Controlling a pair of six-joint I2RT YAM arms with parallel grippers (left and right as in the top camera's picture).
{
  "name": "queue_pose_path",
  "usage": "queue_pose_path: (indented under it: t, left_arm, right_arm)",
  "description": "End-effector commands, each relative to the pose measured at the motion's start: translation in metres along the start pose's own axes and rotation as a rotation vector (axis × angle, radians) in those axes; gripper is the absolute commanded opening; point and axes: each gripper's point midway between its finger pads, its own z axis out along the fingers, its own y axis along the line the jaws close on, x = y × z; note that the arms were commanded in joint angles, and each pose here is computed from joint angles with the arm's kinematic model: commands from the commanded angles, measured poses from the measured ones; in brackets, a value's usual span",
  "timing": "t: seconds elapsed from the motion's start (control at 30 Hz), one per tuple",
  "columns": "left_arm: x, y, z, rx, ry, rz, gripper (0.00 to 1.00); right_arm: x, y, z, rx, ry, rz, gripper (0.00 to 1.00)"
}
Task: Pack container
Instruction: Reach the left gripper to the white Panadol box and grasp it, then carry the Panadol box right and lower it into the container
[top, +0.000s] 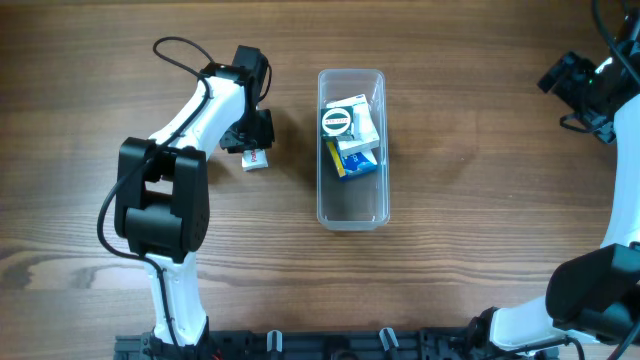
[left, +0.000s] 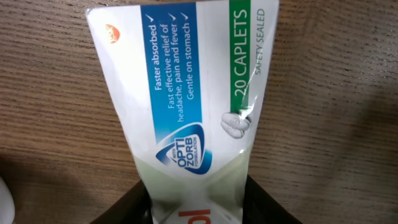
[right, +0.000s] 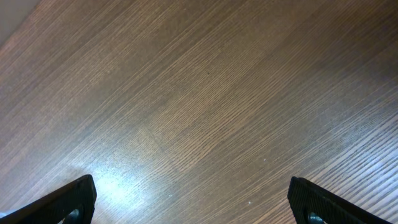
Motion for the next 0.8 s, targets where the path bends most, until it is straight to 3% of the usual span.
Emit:
queue_pose_path:
  t: [0.0,0.2,0.3,0.5,0.67,0.77]
  left_arm:
    - [0.002,0.0,-0.004,0.002,0.009,0.007,0.37]
    - [0.005,0.002,-0.058,0.016,-0.027,0.006,0.33]
    - [0.016,-0.009,-0.103,0.114,-0.061,0.011,0.33]
    - [0.066,-0.069,-0.173,0.299,-0.113,0.103,0.32]
    - [0.119,-0.145,-0.18,0.338,-0.088,0.164,0.34]
    - [0.121,-0.165,-0.175,0.304,-0.141,0.119,0.36]
  right_arm:
    - [0.002,-0.001,0.006,0.014,0.011,0.011,1.0]
    - [0.002,-0.001,0.006,0.014,0.011,0.011,1.0]
    - [0.002,-0.001,0.006,0.014,0.011,0.011,1.0]
    - [0.002,-0.001,0.006,0.014,0.011,0.01,1.0]
    - [0.002,-0.001,0.006,0.014,0.011,0.011,1.0]
    - [0.002,-0.001,0.006,0.014,0.011,0.011,1.0]
